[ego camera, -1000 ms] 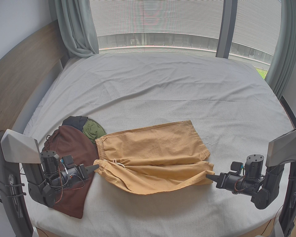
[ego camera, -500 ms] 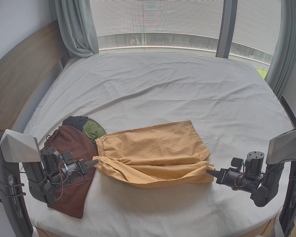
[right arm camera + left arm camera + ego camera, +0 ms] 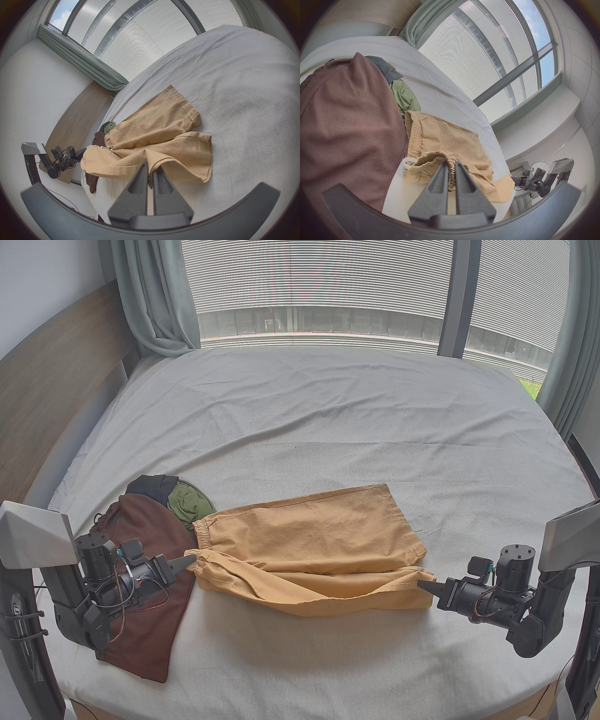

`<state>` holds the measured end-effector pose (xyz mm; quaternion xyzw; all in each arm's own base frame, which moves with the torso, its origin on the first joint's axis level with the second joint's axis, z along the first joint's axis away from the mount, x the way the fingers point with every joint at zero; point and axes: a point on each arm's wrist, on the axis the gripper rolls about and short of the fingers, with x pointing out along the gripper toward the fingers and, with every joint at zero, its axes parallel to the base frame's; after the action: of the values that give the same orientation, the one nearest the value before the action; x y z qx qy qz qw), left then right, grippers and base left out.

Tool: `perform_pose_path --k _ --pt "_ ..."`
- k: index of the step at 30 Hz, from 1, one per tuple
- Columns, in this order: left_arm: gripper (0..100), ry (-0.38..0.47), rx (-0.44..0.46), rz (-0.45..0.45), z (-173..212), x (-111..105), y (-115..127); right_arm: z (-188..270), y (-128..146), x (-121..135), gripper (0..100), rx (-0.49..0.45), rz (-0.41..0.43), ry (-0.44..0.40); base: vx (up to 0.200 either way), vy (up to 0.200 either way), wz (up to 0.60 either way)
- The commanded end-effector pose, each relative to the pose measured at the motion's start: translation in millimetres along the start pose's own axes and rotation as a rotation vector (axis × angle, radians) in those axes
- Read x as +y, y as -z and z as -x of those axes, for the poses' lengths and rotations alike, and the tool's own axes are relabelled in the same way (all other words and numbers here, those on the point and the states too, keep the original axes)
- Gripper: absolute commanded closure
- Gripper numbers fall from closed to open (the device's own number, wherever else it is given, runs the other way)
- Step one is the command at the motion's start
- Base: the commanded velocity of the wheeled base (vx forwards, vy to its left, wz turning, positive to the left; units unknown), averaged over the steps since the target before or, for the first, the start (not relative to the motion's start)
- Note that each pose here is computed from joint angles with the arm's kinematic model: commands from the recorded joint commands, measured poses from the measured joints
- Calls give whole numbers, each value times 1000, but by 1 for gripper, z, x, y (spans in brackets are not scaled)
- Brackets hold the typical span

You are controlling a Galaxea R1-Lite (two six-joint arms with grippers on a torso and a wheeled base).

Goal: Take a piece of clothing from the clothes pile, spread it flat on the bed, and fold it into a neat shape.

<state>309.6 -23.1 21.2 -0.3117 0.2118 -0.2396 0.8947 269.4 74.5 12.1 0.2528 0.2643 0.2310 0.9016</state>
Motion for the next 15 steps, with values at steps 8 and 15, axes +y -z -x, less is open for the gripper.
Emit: perform_pose_path --k 8,15 --pt "100 10 -20 -6 1 -3 -6 -4 -24 13 100 -100 46 -55 0 0 0" --pt "100 2 -36 -10 -1 -3 -8 -13 -36 16 100 -151 70 -80 0 0 0"
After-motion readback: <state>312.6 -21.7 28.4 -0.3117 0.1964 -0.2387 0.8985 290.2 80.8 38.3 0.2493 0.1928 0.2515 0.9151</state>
